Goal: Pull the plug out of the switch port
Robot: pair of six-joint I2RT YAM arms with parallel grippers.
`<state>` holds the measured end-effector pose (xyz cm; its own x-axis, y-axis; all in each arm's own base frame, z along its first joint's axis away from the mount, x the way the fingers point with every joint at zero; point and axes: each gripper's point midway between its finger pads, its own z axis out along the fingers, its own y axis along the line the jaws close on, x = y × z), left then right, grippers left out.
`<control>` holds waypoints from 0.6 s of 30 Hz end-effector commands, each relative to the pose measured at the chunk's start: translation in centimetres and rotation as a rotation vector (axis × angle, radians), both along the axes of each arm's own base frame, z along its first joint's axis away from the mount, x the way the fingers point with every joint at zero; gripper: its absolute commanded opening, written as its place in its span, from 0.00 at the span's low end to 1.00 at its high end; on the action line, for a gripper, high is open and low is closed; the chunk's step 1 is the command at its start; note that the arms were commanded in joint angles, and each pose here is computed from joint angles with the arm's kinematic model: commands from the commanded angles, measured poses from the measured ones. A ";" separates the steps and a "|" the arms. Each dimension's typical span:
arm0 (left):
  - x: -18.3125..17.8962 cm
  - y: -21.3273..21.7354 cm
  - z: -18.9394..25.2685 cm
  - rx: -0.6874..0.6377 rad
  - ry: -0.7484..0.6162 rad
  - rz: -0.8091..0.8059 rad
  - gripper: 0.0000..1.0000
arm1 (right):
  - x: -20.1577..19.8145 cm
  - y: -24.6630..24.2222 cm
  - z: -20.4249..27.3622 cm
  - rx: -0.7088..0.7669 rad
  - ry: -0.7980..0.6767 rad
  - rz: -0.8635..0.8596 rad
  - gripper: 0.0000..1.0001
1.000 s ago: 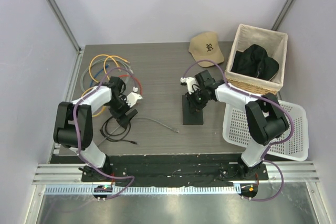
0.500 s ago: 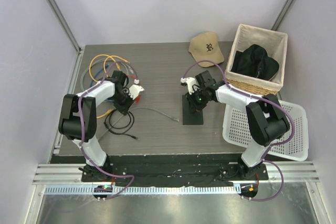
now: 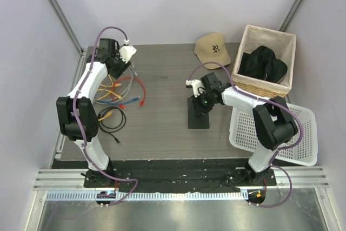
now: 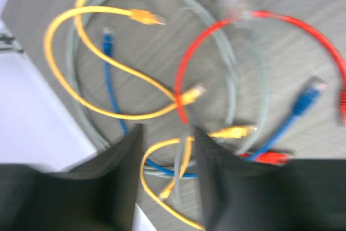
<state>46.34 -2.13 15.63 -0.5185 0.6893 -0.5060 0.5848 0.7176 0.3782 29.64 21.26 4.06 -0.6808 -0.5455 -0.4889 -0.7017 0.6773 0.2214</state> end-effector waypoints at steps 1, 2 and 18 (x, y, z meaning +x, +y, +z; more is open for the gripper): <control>0.6 0.5 0.6 0.004 0.020 0.026 0.54 | 0.6 -1.7 -3.1 -0.126 -0.026 0.005 0.16; 0.0 -0.1 0.7 -0.032 0.031 0.036 0.57 | 0.5 -1.9 -3.2 -0.129 -0.026 0.007 0.16; -11.9 -6.9 3.8 -0.458 0.080 0.153 1.00 | 10.0 -4.0 15.2 -0.067 -0.511 -0.482 0.76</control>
<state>35.17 -7.17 17.54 -0.6167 0.4712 -0.6306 0.5514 0.8303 0.0811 32.66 19.22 6.78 -0.7096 -0.4464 -0.5451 -0.5626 0.8248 0.0569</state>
